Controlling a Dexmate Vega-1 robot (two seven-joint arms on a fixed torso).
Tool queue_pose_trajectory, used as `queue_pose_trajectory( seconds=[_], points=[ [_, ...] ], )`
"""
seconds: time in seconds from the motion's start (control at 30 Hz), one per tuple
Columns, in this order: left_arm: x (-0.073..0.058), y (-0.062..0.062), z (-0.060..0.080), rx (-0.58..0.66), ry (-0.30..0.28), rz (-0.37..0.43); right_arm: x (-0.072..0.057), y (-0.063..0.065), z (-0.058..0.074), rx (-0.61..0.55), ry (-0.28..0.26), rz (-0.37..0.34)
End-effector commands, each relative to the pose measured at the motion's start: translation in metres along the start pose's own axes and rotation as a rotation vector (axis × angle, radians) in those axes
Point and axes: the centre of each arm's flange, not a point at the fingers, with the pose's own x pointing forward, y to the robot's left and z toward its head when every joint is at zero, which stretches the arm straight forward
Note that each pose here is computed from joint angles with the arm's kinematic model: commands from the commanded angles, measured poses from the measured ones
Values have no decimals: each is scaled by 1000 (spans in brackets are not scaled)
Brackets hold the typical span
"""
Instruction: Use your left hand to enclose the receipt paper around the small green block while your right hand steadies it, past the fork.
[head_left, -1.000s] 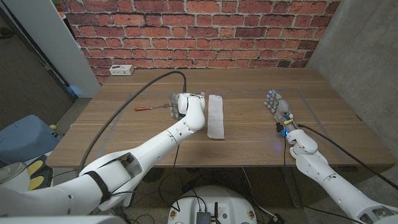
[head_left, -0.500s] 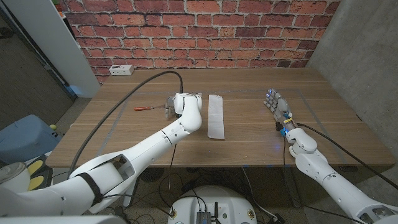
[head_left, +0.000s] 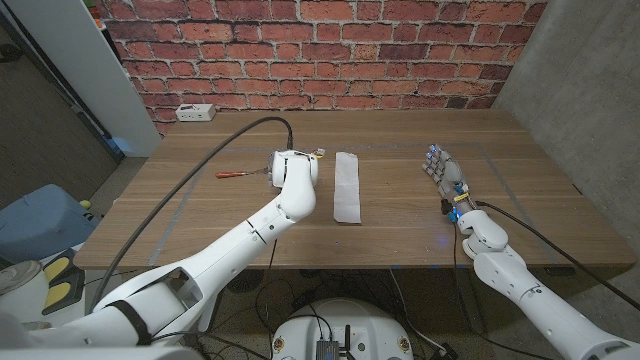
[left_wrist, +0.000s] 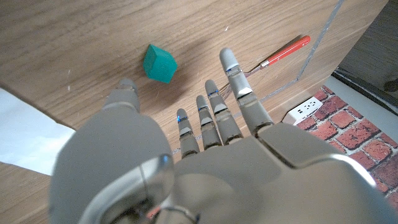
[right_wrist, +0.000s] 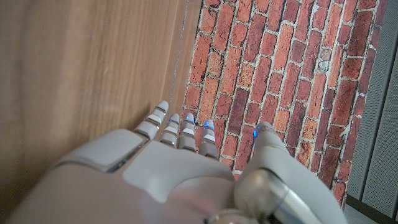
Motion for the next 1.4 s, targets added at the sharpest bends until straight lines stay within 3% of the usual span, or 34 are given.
queue_pose_trajectory(
  seconds=[0.03,0.37,0.9,1.13,1.4],
  points=[
    [-3,-7,6,72,-16,-32,-26,6,-2,8,-9,-26],
    [11,-13,20,108,-26,-50,-38,0,-6,14,-4,-57],
    [23,-24,39,150,-18,-155,-34,-6,-9,21,1,-58],
    [25,-25,40,176,5,-204,-34,-7,-8,19,-4,-61],
    [32,-36,43,209,17,-209,-34,-6,-7,12,-10,-67]
  ],
)
